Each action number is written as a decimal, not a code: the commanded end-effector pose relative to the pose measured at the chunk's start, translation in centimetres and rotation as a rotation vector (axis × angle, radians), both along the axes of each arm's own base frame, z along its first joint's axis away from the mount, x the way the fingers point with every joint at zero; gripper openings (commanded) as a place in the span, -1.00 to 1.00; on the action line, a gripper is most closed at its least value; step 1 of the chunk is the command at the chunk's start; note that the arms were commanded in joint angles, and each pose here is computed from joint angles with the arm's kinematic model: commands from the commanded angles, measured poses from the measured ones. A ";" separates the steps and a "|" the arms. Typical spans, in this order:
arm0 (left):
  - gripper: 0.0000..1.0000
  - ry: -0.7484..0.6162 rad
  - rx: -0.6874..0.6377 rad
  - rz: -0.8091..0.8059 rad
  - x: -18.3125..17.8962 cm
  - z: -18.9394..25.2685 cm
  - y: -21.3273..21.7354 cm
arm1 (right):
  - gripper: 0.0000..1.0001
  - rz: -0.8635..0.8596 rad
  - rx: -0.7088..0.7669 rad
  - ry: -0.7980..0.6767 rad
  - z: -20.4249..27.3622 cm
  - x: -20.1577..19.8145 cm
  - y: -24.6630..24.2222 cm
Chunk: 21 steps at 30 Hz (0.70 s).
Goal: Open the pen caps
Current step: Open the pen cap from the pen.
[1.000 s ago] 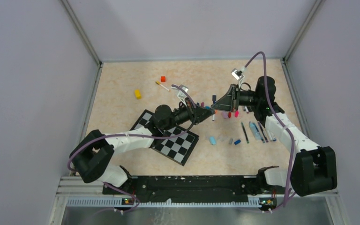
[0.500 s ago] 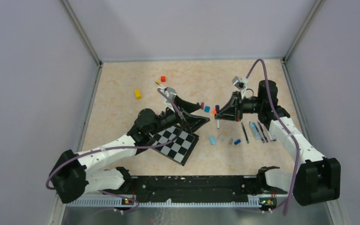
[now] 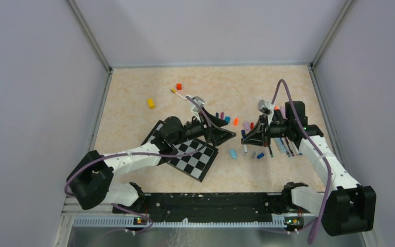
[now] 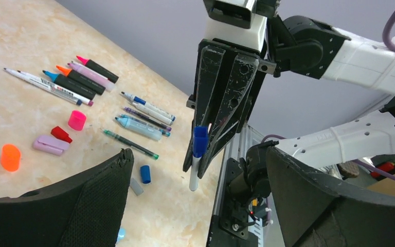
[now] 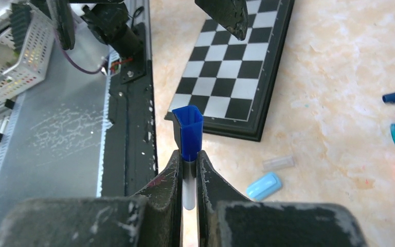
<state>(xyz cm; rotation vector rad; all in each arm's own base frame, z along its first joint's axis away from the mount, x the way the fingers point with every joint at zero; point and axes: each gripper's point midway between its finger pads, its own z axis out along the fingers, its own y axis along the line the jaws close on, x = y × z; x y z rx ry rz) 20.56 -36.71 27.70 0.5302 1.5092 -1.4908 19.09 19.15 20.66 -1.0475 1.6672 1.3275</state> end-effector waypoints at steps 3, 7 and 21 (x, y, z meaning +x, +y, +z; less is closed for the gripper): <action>0.95 -0.087 -0.074 -0.025 0.5 1.9 -1.0 | -1.00 -0.030 -0.107 -0.086 -2.5 0.3 -1.1; 0.91 -0.114 -0.079 -0.014 0.7 0.5 -1.0 | -1.00 -0.006 -0.076 -0.067 -2.6 -0.2 -0.8; 0.44 -0.049 -0.136 -0.084 0.5 -1.0 -3.4 | -1.00 0.017 -0.021 -0.023 -2.0 0.1 -0.3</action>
